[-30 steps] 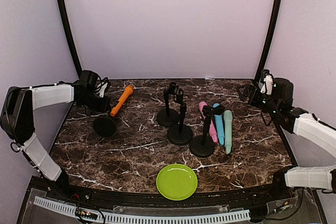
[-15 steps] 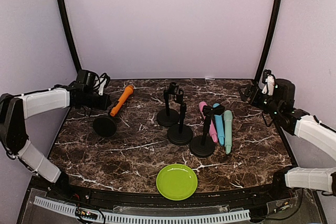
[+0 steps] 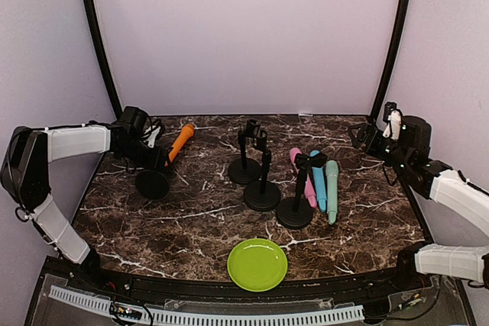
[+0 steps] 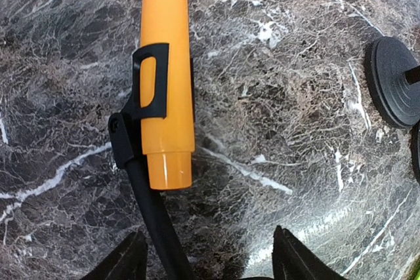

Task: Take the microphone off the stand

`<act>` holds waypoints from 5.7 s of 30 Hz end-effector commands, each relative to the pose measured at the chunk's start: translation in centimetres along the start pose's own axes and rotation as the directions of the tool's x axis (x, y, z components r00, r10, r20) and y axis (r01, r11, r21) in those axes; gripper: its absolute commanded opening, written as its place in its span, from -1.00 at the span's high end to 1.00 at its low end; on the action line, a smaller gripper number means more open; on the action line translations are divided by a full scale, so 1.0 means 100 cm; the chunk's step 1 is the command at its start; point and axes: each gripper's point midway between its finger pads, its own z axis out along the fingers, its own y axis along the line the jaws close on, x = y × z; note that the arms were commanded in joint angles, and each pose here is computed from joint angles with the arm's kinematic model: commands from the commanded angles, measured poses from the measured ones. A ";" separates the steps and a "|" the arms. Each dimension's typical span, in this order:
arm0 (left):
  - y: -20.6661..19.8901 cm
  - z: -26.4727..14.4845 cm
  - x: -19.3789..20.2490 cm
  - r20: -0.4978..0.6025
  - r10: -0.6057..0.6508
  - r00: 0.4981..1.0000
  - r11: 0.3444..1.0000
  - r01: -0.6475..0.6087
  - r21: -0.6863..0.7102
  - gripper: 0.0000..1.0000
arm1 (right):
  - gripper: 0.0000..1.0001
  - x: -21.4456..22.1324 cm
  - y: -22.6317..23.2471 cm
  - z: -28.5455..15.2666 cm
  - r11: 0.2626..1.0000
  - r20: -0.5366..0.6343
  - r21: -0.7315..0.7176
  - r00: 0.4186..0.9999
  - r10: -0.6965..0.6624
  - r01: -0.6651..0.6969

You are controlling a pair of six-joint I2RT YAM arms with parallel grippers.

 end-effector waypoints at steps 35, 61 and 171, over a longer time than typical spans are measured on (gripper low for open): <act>0.018 0.051 0.025 -0.211 -0.049 0.976 0.999 0.050 0.001 0.85 | -0.97 -0.002 -0.005 0.002 1.000 0.025 0.013 1.000 0.008 -0.009; -0.025 -0.069 -0.068 0.365 0.042 0.930 0.999 -0.044 -0.003 1.00 | -0.97 -0.029 0.020 -0.013 0.997 0.079 -0.078 0.997 0.021 -0.015; -0.283 -0.190 0.021 0.583 0.193 0.789 0.548 -0.580 0.603 -0.78 | 1.00 -0.041 0.335 -0.097 0.204 0.147 -0.965 0.985 -0.090 0.163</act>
